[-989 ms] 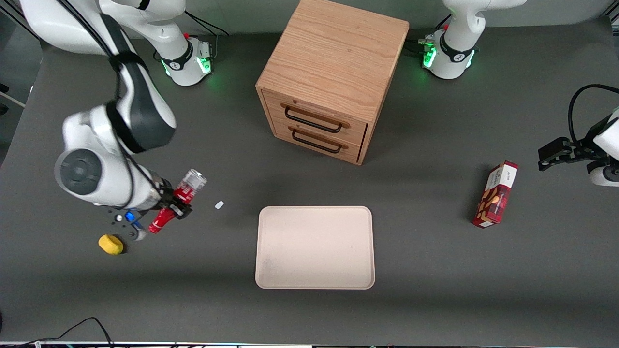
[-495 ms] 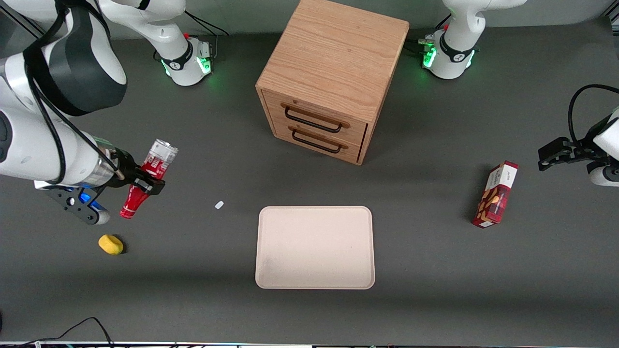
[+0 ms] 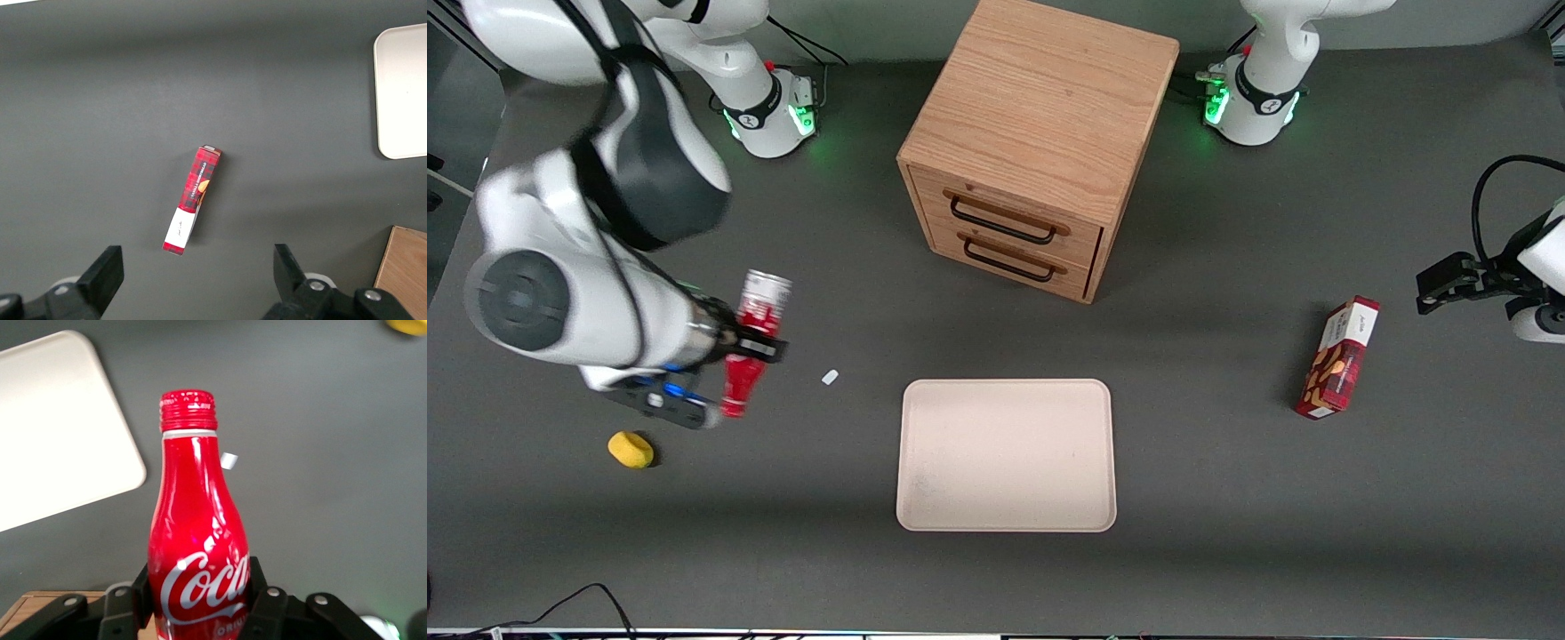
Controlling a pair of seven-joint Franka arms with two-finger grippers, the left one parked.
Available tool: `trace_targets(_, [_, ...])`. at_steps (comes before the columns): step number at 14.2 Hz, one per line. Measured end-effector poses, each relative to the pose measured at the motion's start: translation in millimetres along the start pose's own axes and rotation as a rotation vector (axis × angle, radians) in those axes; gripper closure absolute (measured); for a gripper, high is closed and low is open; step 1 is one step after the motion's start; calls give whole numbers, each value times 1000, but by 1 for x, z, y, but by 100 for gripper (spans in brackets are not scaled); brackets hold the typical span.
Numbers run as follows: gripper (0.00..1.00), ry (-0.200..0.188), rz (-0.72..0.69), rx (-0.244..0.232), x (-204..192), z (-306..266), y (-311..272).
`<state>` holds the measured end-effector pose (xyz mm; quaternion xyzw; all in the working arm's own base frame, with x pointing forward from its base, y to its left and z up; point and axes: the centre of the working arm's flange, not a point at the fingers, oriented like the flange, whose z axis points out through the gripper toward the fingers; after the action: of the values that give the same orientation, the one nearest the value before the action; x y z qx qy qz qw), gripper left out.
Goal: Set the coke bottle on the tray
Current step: 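Carry the bottle over the cream tray's edge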
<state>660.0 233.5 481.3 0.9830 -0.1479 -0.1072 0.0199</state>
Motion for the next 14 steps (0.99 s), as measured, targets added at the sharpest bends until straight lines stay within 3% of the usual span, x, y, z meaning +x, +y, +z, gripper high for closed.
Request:
trace_targets(2, [44, 26, -64, 20, 3, 33, -42])
trace_targets(7, [44, 153, -268, 36, 20, 127, -118])
trace_targets(10, [44, 176, -392, 44, 41, 176, -127])
trace_targets(14, [44, 211, -384, 64, 59, 212, -130])
